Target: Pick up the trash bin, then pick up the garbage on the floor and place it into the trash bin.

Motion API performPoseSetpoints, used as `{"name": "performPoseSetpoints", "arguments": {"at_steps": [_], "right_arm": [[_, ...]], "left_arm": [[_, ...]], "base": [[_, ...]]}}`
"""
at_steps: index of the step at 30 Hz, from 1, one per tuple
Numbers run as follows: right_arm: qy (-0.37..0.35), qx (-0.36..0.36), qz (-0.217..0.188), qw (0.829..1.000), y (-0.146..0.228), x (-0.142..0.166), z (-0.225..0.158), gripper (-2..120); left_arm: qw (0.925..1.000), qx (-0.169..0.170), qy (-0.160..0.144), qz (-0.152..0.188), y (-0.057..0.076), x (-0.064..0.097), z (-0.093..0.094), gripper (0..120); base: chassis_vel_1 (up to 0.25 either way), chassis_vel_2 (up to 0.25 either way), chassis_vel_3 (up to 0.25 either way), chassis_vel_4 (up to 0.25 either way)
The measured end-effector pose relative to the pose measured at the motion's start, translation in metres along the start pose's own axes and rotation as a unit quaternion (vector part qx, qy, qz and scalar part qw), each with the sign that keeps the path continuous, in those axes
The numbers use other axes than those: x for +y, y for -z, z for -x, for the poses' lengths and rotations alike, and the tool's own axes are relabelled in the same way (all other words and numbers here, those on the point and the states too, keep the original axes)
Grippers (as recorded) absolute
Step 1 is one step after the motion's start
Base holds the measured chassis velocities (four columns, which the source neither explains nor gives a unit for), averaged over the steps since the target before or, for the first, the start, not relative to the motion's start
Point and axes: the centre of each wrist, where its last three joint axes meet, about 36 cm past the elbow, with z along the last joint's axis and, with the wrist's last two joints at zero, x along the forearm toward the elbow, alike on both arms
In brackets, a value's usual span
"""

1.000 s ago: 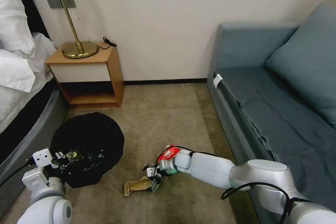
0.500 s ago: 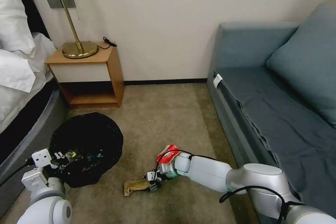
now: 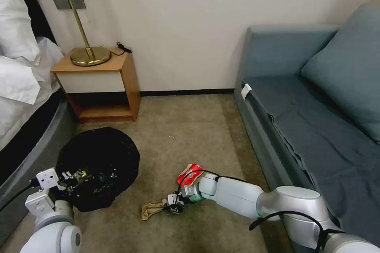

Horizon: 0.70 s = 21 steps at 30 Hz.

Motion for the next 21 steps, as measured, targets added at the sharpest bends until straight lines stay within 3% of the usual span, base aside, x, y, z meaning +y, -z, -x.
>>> {"name": "performPoseSetpoints", "arguments": {"at_steps": [13, 17, 19, 21], "right_arm": [[-0.032, -0.051, 0.009, 0.998, 0.022, -0.018, -0.04, 0], [-0.068, -0.06, 0.006, 0.996, 0.022, -0.037, -0.086, 0], [-0.072, -0.061, 0.007, 0.996, 0.022, -0.038, -0.091, 0], [-0.106, -0.065, 0.017, 0.992, 0.012, -0.041, -0.132, 0]], "left_arm": [[1.0, 0.0, 0.0, 0.0, 0.0, 0.0, 0.0, 3], [1.0, 0.0, -0.002, 0.001, 0.001, -0.001, -0.001, 3], [1.0, 0.0, -0.003, 0.001, 0.001, -0.002, -0.001, 3], [1.0, 0.0, -0.004, 0.002, 0.001, -0.002, -0.002, 3]], "base": [[0.0, 0.0, 0.0, 0.0], [0.0, 0.0, 0.0, 0.0], [0.0, 0.0, 0.0, 0.0], [0.0, 0.0, 0.0, 0.0]]}}
